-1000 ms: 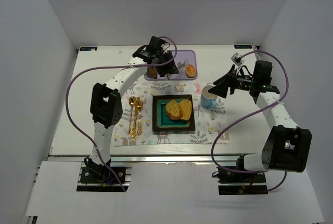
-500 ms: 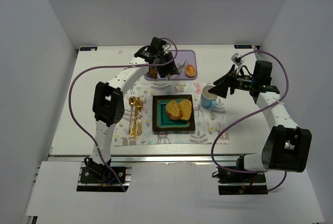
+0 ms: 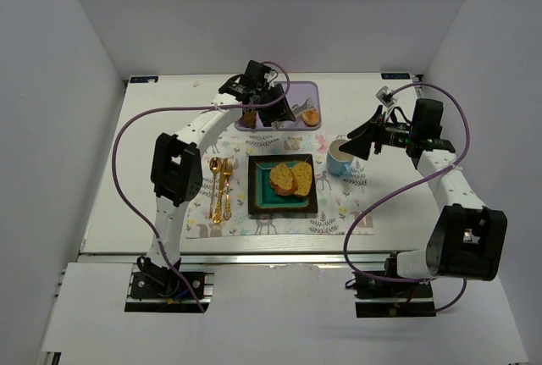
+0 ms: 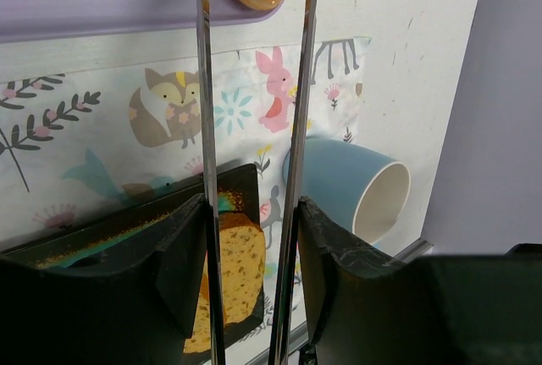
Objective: Place the bread
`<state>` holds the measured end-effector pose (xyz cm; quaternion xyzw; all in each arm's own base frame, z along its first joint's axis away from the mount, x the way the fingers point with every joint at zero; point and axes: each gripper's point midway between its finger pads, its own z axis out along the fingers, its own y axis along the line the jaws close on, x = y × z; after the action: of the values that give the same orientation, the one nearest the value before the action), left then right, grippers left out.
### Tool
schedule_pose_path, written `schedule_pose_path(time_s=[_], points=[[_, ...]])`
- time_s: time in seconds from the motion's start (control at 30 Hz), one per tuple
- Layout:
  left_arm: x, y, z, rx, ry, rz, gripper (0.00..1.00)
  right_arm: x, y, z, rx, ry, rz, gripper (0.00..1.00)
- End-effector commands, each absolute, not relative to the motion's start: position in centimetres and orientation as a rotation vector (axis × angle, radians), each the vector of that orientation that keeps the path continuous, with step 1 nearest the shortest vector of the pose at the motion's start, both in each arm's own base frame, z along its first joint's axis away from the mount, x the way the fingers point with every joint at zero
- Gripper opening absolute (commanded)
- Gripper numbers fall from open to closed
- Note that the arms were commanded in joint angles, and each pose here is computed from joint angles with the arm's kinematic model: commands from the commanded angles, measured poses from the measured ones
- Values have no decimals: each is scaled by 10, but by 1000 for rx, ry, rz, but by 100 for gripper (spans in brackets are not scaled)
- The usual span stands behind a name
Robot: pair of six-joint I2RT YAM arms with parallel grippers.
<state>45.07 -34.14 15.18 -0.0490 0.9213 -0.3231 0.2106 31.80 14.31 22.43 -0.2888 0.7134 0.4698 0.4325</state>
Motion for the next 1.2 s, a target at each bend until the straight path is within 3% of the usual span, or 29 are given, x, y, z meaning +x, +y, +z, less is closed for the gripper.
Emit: schedule_pose_path(time_s=[0.0, 0.6, 0.73, 0.9, 1.17], points=[[450, -348, 165, -118, 2532, -956, 54, 318, 143, 233, -749, 1738, 1170, 89], [442, -356, 141, -76, 2631, -927, 54, 316, 144, 231, -746, 1742, 1173, 89], [442, -355, 142, -82, 2624, -919, 44, 316, 143, 232, -746, 1741, 1171, 89], [445, -351, 163, -84, 2550, -922, 20, 315, 143, 231, -747, 1740, 1173, 89], [438, -346, 232, -43, 2370, -1019, 15, 314, 143, 233, -747, 1737, 1174, 89]])
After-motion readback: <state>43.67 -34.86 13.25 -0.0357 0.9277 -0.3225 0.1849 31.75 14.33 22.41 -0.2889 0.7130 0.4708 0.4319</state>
